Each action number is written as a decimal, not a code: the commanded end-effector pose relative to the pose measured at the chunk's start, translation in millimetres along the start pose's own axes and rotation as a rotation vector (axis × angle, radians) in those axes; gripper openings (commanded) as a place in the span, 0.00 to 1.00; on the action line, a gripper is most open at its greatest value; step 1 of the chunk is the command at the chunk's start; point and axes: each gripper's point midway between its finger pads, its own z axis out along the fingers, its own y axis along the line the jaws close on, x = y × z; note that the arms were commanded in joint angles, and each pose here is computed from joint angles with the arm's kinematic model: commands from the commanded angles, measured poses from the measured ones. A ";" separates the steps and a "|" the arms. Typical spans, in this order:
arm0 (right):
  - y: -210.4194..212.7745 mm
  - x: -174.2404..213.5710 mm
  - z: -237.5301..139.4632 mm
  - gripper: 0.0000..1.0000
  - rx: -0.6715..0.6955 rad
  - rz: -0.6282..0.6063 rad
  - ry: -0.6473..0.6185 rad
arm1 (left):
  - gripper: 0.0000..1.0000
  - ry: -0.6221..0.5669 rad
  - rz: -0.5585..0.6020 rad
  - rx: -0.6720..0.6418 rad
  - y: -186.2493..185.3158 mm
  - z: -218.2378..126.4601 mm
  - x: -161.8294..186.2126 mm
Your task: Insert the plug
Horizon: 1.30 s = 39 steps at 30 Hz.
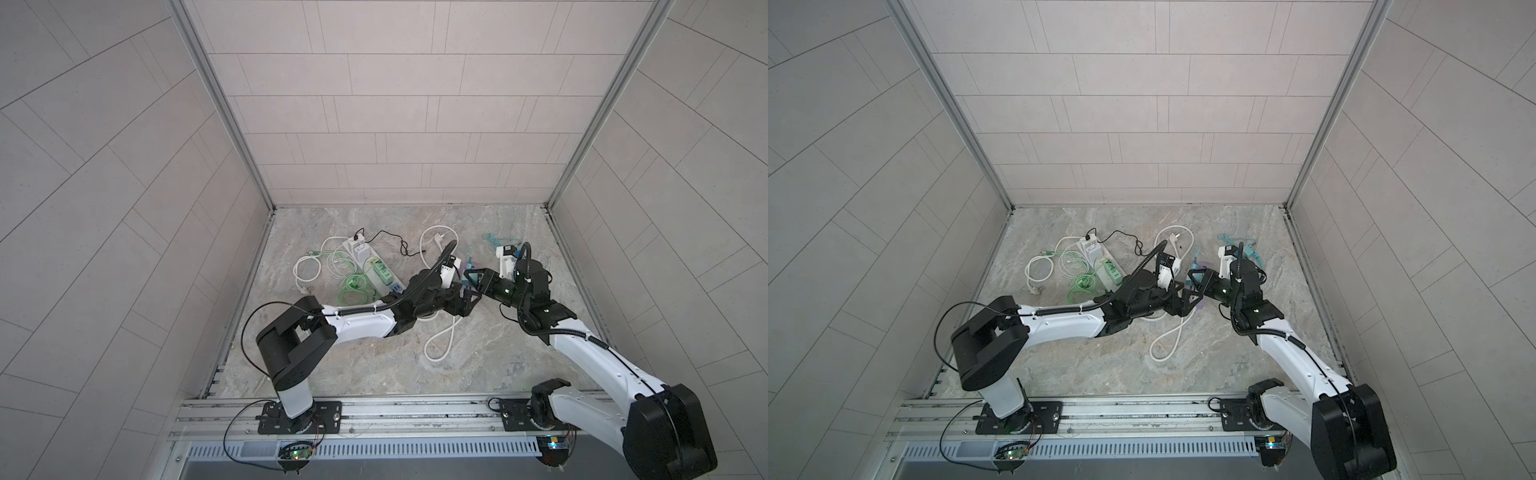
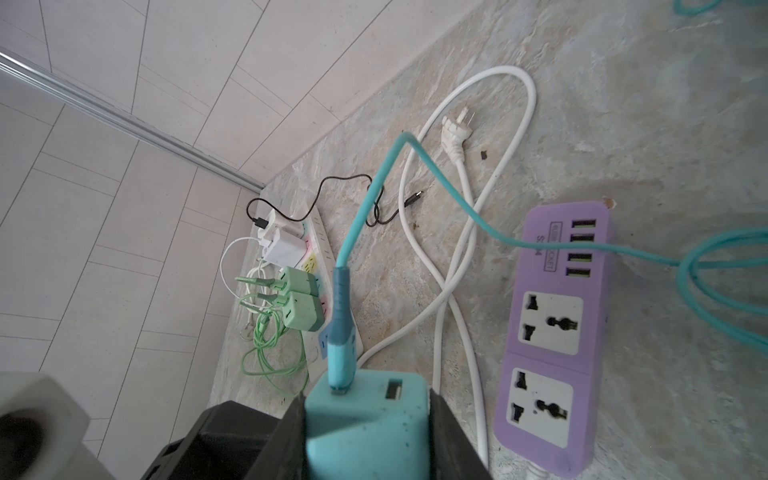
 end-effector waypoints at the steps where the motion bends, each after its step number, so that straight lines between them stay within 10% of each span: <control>1: 12.1 -3.5 -7.7 0.23 -0.039 -0.016 -0.024 | 0.80 -0.103 -0.029 0.011 2.0 5.8 -27.8; 18: 20.3 5.8 -7.4 0.21 -0.077 -0.017 -0.005 | 0.64 -0.183 -0.024 0.009 4.8 9.1 -42.2; 30: 21.6 14.8 -9.5 0.22 -0.082 -0.024 0.023 | 0.27 -0.224 0.019 0.031 -0.5 8.0 -50.2; 39: 18.5 11.5 -17.4 0.46 -0.061 -0.049 -0.016 | 0.07 -0.185 0.062 0.021 5.7 12.3 -36.3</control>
